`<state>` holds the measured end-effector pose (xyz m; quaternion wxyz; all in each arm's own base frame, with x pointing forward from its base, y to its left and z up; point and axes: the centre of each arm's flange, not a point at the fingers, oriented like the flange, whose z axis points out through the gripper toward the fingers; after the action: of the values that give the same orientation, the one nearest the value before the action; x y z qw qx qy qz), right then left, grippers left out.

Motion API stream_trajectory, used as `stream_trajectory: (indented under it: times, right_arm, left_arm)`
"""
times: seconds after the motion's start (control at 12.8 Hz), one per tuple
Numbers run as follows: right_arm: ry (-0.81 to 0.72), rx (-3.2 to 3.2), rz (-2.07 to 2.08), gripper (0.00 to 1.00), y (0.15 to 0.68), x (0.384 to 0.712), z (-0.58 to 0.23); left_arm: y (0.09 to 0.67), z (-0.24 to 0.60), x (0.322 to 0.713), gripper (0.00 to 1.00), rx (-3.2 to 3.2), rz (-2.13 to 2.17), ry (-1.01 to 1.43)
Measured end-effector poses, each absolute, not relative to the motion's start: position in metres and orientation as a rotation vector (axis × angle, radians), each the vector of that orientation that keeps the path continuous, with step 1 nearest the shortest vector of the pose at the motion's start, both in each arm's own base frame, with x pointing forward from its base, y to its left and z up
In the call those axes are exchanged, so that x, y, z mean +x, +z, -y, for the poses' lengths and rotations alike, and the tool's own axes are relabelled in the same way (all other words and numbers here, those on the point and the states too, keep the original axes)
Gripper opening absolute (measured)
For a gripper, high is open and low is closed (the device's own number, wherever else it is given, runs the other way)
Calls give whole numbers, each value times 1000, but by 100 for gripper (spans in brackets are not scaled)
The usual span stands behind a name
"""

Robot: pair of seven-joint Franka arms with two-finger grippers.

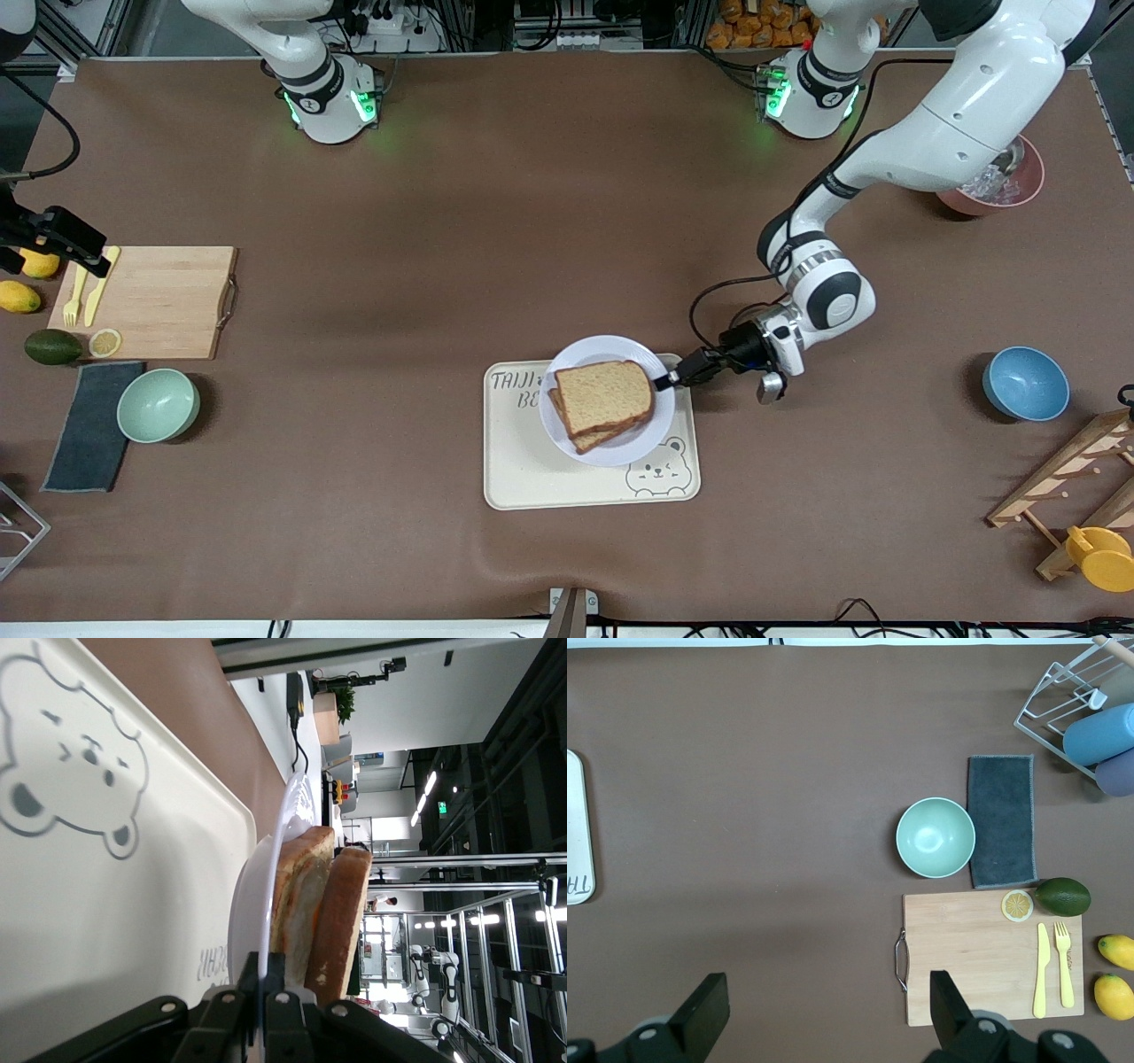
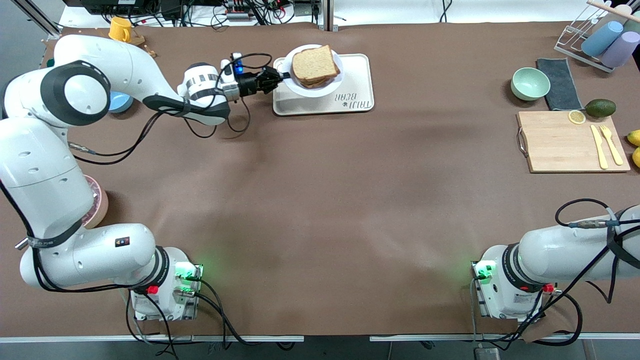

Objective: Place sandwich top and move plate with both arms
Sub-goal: 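Slide the white plate with the left gripper onto the bear tray, then open the left gripper and release the plate rim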

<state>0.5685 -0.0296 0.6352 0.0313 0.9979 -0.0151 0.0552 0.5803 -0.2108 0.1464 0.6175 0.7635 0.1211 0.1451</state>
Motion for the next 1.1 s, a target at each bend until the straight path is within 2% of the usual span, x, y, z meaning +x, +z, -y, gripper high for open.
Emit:
stream_trajectory:
  times: [0.55,1.02,1.1]
  right_arm:
    - [161,3082,48,100,635,568,29]
    - [157,3085,62,100,634,567,33]
    - [157,3085,62,100,634,567,33]
  left_arm:
    - [97,184,600,4,1780,-320,312]
    - [86,190,602,4,1794,-315,253]
    - [86,192,602,9,1794,-315,249]
